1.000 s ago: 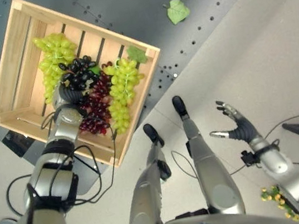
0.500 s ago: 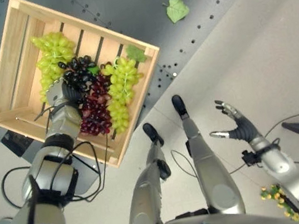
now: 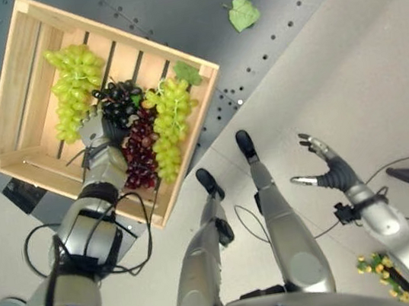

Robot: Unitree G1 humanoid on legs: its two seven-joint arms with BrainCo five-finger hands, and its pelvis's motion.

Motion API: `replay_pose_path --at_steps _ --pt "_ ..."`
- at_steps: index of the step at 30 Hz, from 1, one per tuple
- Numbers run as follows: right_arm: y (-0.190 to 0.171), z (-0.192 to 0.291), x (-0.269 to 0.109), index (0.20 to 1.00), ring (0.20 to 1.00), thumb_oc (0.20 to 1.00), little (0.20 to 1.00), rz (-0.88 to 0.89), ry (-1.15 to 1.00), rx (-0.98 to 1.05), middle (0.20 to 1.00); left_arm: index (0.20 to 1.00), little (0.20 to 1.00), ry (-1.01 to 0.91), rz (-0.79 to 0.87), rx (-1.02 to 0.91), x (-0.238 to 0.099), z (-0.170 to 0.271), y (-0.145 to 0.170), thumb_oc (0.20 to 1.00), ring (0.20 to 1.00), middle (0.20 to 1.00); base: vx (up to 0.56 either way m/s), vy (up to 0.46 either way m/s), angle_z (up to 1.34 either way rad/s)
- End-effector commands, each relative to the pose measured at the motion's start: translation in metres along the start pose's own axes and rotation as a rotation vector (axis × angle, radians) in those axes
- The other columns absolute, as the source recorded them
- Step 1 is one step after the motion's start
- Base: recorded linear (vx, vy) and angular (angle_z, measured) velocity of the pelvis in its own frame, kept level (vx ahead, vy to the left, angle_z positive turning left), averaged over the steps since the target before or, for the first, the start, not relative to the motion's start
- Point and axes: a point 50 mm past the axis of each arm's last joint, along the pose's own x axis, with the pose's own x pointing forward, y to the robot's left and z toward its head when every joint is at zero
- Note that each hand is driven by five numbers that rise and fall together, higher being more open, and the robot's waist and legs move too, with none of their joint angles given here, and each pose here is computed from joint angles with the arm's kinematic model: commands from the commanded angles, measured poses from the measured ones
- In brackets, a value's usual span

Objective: Pick up the fruits from the basket on one side to the basket on the other side

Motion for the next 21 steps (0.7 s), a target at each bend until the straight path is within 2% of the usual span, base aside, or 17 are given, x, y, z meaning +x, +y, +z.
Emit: replay_pose_path --at_steps 1,8,13,14,15,16,17,21 --pt "-0.006 0.012 -0.011 1.0 1.0 1.0 1.0 -0.026 -0.059 0.031 1.0 1.0 1.0 0.172 -0.226 -0.037 -0.04 -0.032 -0.065 1.0 1.0 1.0 0.0 0.0 0.0" --pt "-0.005 0.012 -0.012 1.0 1.0 1.0 1.0 -0.034 -0.056 0.053 1.0 1.0 1.0 0.303 -0.268 -0.15 -0.063 -0.051 -0.089 1.0 1.0 1.0 0.0 0.0 0.0" --pt "-0.006 0.014 -0.011 1.0 1.0 1.0 1.0 -0.034 -0.07 0.048 1.0 1.0 1.0 0.304 -0.3 -0.126 -0.072 -0.055 -0.097 1.0 1.0 1.0 0.0 0.0 0.0" --pt "-0.007 0.015 -0.011 1.0 1.0 1.0 1.0 -0.034 -0.073 0.046 1.0 0.928 0.928 0.289 -0.299 -0.116 -0.071 -0.052 -0.097 0.928 0.928 0.928 0.0 0.0 0.0" --pt "-0.007 0.016 -0.01 1.0 1.0 1.0 1.0 -0.034 -0.077 0.043 1.0 0.479 0.479 0.273 -0.299 -0.106 -0.069 -0.05 -0.096 0.479 0.479 0.479 0.0 0.0 0.0" --pt "-0.007 0.016 -0.01 1.0 1.0 1.0 1.0 -0.034 -0.077 0.043 1.0 0.479 0.479 0.273 -0.299 -0.106 -0.069 -0.05 -0.096 0.479 0.479 0.479 0.0 0.0 0.0" --pt "-0.009 0.017 -0.009 1.0 1.0 1.0 1.0 -0.039 -0.083 0.041 1.0 0.2 0.2 0.247 -0.301 -0.094 -0.066 -0.046 -0.093 0.2 0.2 0.2 0.0 0.0 0.0" --pt "-0.01 0.017 -0.009 1.0 1.0 1.0 1.0 -0.04 -0.084 0.038 1.0 0.2 0.2 0.204 -0.256 -0.091 -0.049 -0.036 -0.077 0.2 0.2 0.2 0.0 0.0 0.0"
